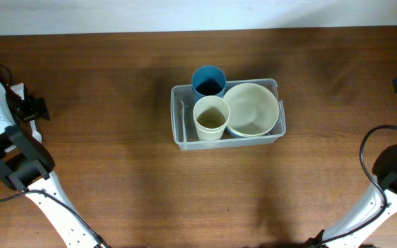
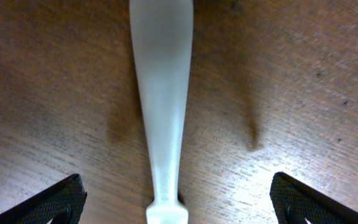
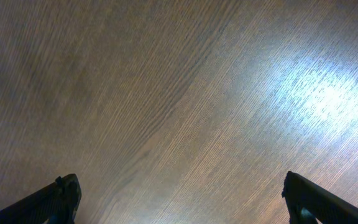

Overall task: Pack container
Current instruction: 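Lower the left gripper onto the white fork on the left table area, then close the left gripper on the fork handle and lift it toward the container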

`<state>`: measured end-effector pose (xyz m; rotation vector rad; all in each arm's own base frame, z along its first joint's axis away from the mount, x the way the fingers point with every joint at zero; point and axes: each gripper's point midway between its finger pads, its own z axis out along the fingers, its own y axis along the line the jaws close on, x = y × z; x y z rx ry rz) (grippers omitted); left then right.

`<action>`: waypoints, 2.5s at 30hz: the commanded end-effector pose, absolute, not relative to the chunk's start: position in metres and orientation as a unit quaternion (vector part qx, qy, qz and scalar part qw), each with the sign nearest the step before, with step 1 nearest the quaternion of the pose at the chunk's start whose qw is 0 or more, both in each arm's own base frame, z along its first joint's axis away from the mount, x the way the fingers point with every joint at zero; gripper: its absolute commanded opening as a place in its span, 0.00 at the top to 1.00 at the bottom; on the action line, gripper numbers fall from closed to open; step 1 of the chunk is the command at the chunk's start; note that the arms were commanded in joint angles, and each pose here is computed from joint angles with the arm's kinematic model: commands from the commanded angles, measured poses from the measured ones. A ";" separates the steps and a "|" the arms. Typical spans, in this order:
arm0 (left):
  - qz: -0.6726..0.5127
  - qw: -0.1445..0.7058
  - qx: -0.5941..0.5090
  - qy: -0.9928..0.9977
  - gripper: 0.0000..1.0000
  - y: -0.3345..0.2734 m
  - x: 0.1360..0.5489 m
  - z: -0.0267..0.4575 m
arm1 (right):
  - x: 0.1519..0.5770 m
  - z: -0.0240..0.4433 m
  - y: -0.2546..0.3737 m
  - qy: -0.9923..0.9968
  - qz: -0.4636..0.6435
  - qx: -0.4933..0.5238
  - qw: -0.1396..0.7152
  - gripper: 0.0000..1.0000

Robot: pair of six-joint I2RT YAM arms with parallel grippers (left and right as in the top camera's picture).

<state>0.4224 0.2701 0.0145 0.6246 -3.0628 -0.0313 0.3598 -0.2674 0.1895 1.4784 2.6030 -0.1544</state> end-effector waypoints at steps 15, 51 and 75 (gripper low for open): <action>0.019 0.017 0.194 -0.981 0.05 0.263 0.419 -0.009 | 0.356 0.192 -0.271 0.864 -0.060 0.495 0.074 0.01; 0.036 -0.040 0.166 -0.985 0.99 0.223 0.455 0.070 | 0.356 0.192 -0.271 0.864 -0.060 0.495 0.074 0.01; 0.216 -0.262 -0.041 -0.940 0.97 -0.102 0.460 0.325 | 0.356 0.192 -0.271 0.864 -0.060 0.495 0.074 0.01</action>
